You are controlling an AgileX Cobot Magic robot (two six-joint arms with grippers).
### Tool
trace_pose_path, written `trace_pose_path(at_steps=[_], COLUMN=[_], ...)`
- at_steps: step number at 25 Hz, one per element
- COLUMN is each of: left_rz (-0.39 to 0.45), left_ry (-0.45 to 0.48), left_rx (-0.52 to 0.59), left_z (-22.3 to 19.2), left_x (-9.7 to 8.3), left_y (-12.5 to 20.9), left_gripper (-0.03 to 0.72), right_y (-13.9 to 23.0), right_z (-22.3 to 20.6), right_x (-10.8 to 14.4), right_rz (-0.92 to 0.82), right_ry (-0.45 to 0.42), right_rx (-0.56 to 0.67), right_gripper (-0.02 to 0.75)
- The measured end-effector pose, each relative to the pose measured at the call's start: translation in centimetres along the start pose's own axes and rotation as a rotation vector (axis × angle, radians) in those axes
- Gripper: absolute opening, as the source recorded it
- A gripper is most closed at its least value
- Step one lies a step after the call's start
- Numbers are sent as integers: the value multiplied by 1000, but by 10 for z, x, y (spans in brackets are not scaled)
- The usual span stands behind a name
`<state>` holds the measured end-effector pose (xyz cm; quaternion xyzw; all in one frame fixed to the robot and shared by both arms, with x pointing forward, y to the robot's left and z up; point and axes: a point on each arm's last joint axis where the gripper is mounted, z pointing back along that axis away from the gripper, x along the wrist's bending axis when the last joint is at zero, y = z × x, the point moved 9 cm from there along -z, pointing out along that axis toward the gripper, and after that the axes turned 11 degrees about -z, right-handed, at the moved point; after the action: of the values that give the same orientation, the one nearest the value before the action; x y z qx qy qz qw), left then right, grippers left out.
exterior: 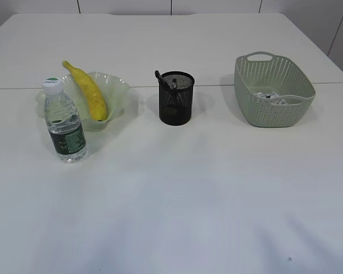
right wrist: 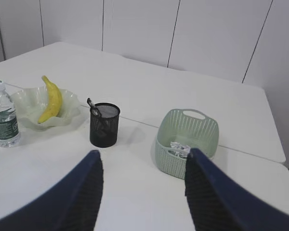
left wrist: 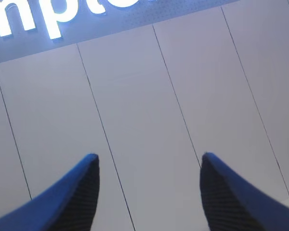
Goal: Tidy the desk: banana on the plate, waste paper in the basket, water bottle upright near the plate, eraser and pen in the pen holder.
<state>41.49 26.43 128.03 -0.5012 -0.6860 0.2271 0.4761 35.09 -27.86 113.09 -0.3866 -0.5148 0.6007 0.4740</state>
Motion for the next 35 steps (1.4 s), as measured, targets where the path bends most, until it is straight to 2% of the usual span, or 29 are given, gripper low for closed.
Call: trace_pose_path(at_steps=[15,24,29,35], left_rz=[0,0,0,0], left_ry=[49,52,73,85], left_rx=[-1,-1,-2,-4], left_z=[0,0,0,1], left_x=[-9,-9,-13,-15], left_y=[0,0,0,-1], left_gripper=[465,465,465,465], right_y=[34,50,55,70], right_z=[42,60,64,56], right_x=[-2,-2,4,18], right_rz=[-29,-66,-100,-156], right_ry=[-26,-3,0,-47], right_rx=[63,81,85,145], right_gripper=[407,407,407,407])
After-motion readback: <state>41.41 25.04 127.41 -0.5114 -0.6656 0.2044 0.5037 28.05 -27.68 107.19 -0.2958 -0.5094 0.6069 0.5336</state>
